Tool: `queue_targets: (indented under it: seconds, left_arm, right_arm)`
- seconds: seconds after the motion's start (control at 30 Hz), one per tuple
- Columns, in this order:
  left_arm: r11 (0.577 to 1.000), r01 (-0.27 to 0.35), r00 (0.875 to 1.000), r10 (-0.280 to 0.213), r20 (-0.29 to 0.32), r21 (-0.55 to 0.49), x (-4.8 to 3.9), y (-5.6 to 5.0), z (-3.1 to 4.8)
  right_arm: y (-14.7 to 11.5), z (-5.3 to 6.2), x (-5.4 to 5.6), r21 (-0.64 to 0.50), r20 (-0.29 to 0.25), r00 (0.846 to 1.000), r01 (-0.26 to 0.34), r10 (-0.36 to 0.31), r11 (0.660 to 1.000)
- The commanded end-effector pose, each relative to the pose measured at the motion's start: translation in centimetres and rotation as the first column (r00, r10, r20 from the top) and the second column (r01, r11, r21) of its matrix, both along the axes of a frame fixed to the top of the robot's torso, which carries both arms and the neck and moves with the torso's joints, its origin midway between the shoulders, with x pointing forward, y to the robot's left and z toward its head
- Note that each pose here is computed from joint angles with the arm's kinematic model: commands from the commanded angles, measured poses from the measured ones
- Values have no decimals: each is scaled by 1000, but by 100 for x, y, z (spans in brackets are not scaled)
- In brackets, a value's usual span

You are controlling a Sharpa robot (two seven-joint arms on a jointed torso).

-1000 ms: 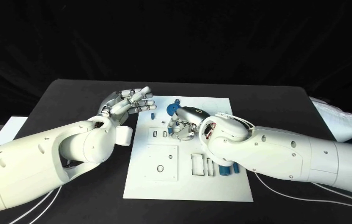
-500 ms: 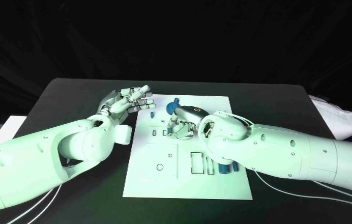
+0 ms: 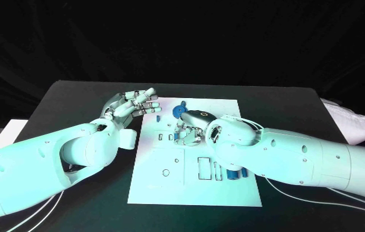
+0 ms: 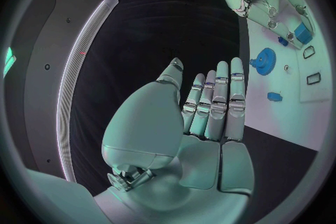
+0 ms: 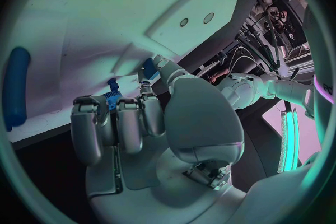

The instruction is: Assemble the parts on the task board

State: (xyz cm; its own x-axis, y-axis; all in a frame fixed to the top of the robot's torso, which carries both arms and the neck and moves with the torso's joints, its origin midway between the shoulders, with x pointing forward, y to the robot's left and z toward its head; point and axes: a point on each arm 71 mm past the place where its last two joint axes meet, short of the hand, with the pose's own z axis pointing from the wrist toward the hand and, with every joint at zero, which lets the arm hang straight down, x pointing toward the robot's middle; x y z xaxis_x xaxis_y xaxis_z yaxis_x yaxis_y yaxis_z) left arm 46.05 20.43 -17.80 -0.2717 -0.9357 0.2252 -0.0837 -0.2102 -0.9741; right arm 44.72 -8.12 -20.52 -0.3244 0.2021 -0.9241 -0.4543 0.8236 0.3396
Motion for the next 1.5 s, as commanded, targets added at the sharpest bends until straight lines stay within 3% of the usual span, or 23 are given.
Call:
queue_targets:
  seconds: [0.03, 0.4, 0.63, 0.83, 1.13, 1.23, 1.33, 1.4, 1.5]
  left_arm:
    - [1000, 21, 1000, -21, 4, -14, -9, -22, 11]
    - [1000, 18, 1000, -18, 6, -13, -9, -18, 12]
    - [1000, 18, 1000, -18, 6, -13, -6, -14, 10]
    - [1000, 17, 1000, -17, 5, -12, 1, -5, 2]
    - [999, 45, 999, -45, 5, 0, 5, -10, -8]
    - [996, 80, 997, -80, 2, 45, 8, -26, -25]
    - [980, 145, 989, -142, -32, 134, -4, -58, -68]
    - [950, 216, 976, -203, -80, 225, -27, -86, -115]
    - [869, 320, 947, -281, -157, 377, -62, -113, -175]
  right_arm:
    - [-21, -83, -16, -51, -25, 1000, 5, -6, 999]
    - [-25, -67, 0, -28, -3, 1000, 21, -21, 999]
    - [-28, -7, -61, 52, 59, 998, 30, -33, 998]
    - [-39, 141, -179, 173, 147, 989, -10, -16, 985]
    - [-180, 422, -328, 267, 214, 977, -78, 20, 960]
    - [-290, 541, -344, 305, 236, 971, -101, 28, 947]
    - [-466, 633, -289, 345, 193, 981, -84, 17, 935]
    - [-612, 679, -230, 377, 137, 991, -46, -7, 925]
    - [-828, 731, -159, 418, 74, 996, 15, -51, 908]
